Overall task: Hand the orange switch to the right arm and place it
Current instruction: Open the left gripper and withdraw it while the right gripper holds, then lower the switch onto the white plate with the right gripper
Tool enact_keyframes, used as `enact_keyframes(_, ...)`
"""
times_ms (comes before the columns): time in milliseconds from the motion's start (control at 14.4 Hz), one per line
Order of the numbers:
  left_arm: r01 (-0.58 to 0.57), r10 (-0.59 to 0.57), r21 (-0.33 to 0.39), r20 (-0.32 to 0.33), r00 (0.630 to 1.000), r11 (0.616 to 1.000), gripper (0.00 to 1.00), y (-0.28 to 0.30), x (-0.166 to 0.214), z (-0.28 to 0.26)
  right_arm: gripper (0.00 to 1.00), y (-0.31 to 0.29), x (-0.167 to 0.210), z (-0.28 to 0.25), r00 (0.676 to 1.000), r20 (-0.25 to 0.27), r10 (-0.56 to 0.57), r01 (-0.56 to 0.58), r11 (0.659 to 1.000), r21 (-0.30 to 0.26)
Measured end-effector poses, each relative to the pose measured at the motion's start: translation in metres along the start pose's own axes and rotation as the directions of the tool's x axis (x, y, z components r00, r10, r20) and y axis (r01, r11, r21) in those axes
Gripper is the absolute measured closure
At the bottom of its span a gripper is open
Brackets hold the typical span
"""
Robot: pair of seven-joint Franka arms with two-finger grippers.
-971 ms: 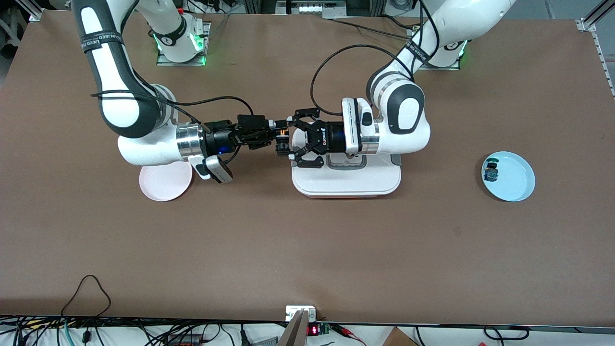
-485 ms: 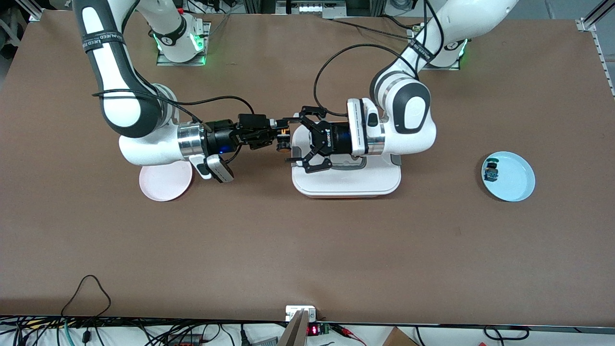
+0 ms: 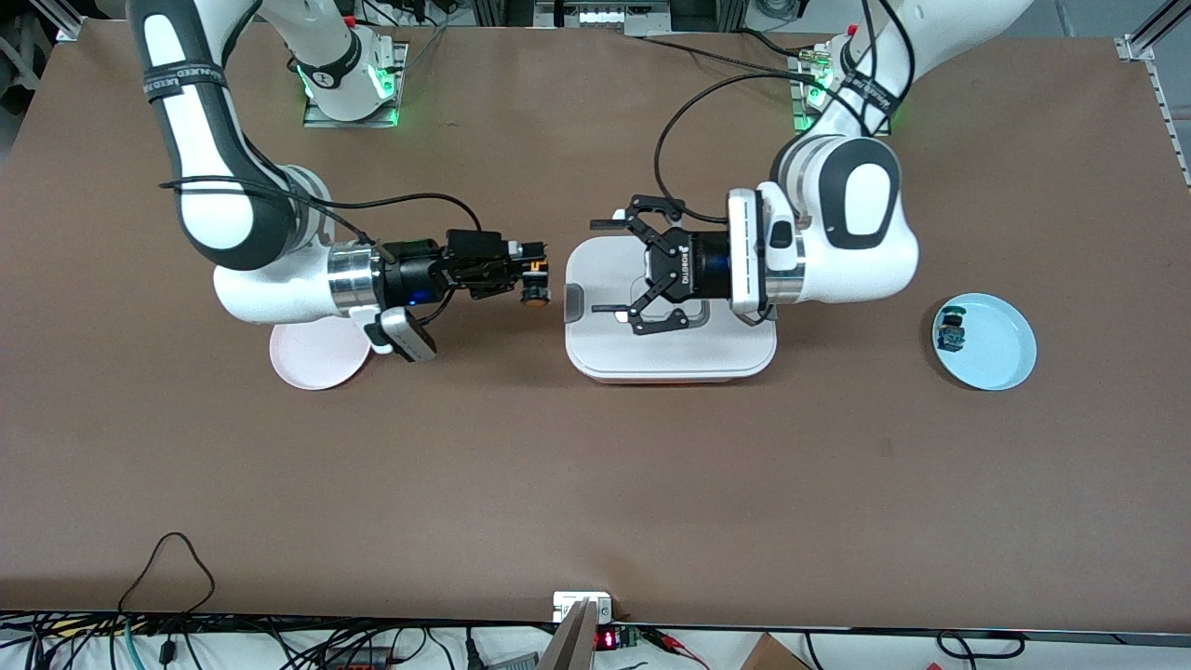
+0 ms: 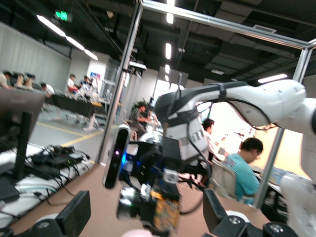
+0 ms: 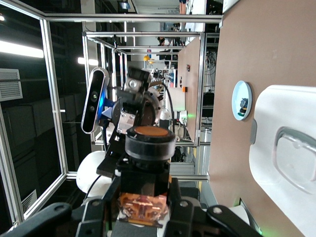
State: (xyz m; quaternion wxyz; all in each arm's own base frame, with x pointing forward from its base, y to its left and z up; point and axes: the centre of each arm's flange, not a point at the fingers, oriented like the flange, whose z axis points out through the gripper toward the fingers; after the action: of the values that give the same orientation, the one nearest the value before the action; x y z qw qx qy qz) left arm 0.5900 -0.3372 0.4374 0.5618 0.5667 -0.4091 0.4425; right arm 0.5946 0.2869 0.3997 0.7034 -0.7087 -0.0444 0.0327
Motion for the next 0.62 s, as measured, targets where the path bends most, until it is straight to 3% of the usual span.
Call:
enact_keyframes(208,0.047,-0.043,-0.028,0.131,0.99,0.999,0.0,-0.002,0.004,-0.018,0.58,-0.001,0.012,-0.039,0.998,-0.056,-0.004,0.003,1.0,-0.006)
enact_keyframes(347,0.093,-0.072,-0.069,0.266,0.961,0.993,0.0,-0.004,0.003,-0.035,0.58,0.004,0.016,-0.068,0.998,-0.065,-0.011,0.007,0.998,-0.059)
enact_keyframes(485,0.154,-0.105,-0.094,0.393,0.914,0.984,0.0,-0.003,0.013,-0.057,0.58,0.016,0.014,-0.097,1.0,-0.023,-0.021,0.017,0.983,-0.181)
enact_keyframes(624,0.219,-0.148,-0.09,0.491,0.858,0.971,0.0,0.0,0.023,-0.076,0.58,0.03,0.007,-0.122,0.998,0.058,-0.018,0.037,0.939,-0.341)
